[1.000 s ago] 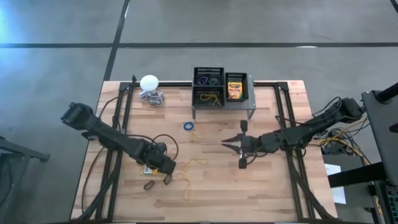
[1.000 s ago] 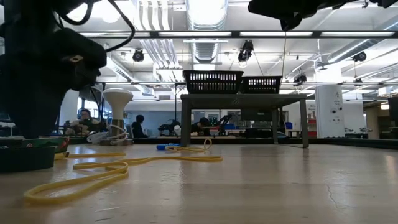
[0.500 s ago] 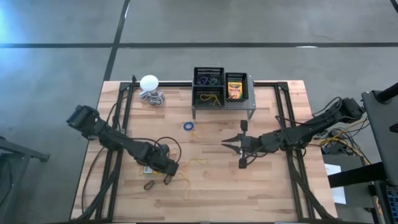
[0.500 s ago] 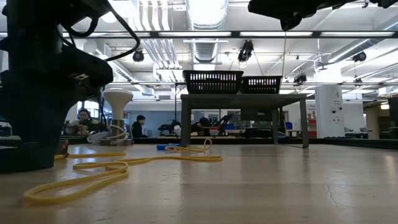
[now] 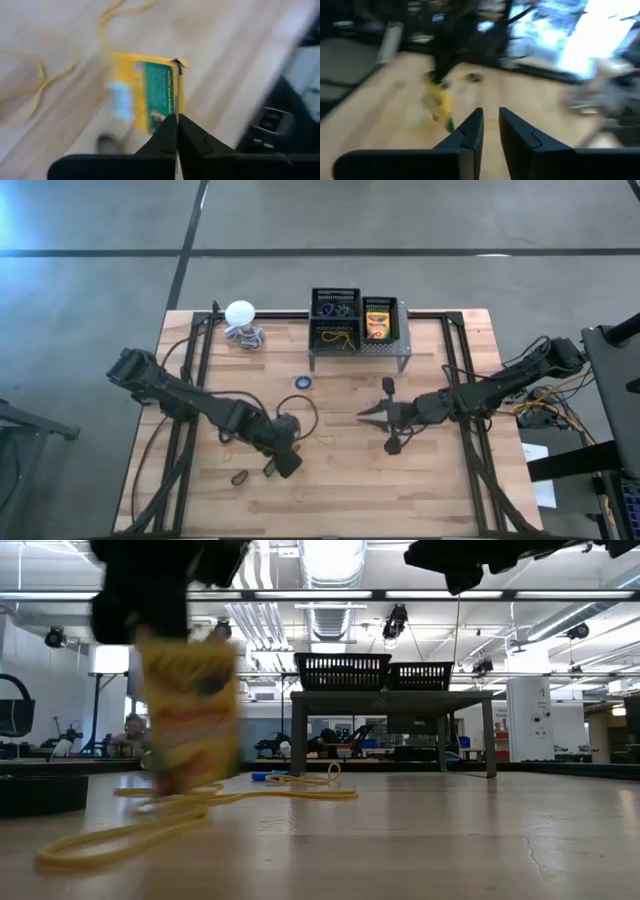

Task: Pick & Place Office Desk Supplies
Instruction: Put the yellow crayon box into the right black bin, then put the yellow rubber band into the bottom left black bin

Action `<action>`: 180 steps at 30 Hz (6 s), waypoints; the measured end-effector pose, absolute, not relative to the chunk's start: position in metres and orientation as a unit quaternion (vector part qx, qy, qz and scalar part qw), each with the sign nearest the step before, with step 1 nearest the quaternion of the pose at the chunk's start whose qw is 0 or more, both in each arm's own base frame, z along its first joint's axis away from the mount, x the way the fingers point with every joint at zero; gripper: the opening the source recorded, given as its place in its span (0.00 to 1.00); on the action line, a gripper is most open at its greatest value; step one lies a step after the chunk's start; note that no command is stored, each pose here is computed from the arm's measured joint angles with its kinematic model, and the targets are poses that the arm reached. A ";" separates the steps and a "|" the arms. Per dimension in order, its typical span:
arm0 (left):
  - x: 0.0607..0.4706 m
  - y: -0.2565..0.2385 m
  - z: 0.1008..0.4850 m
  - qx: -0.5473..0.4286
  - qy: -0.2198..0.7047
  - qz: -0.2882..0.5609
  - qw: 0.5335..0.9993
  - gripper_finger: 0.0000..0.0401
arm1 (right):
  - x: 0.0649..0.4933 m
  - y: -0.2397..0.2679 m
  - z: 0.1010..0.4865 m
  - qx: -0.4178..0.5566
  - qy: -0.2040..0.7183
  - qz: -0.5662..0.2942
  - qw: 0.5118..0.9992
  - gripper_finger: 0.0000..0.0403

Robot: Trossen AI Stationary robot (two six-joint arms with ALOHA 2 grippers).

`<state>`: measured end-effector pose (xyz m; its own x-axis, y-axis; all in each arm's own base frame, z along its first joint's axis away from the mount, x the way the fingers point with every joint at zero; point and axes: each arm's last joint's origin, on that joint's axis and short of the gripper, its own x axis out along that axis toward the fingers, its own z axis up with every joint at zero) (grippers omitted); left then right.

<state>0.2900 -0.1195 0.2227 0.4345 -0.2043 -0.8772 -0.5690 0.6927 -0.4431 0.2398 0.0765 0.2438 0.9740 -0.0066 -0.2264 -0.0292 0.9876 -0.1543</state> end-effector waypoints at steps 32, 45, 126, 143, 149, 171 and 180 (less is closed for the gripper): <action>0.321 -0.094 0.249 -0.271 0.420 0.048 0.865 0.03 | 0.362 0.066 0.197 0.034 0.268 0.232 0.935 0.36; 0.329 -0.087 0.259 -0.217 0.353 0.053 0.908 0.24 | 0.334 0.066 0.190 0.123 0.309 0.151 0.931 0.08; 0.332 -0.091 0.240 -0.191 0.171 0.047 0.965 0.32 | 0.188 -0.174 0.314 0.177 0.244 -0.301 0.905 0.47; 0.318 -0.102 0.244 -0.164 0.208 0.034 0.964 0.32 | 0.212 -0.029 0.355 0.019 0.238 -0.109 0.965 0.35; 0.299 -0.126 0.235 -0.138 0.276 0.017 0.951 0.32 | 0.221 0.042 0.300 -0.029 0.244 0.021 0.969 0.32; 0.271 -0.113 0.192 -0.143 0.297 0.231 0.915 0.32 | 0.343 0.057 0.129 -0.015 0.304 0.105 0.947 0.50; 0.273 -0.112 0.193 -0.149 0.292 0.229 0.917 0.32 | 0.402 0.044 0.105 -0.017 0.333 0.194 0.923 0.45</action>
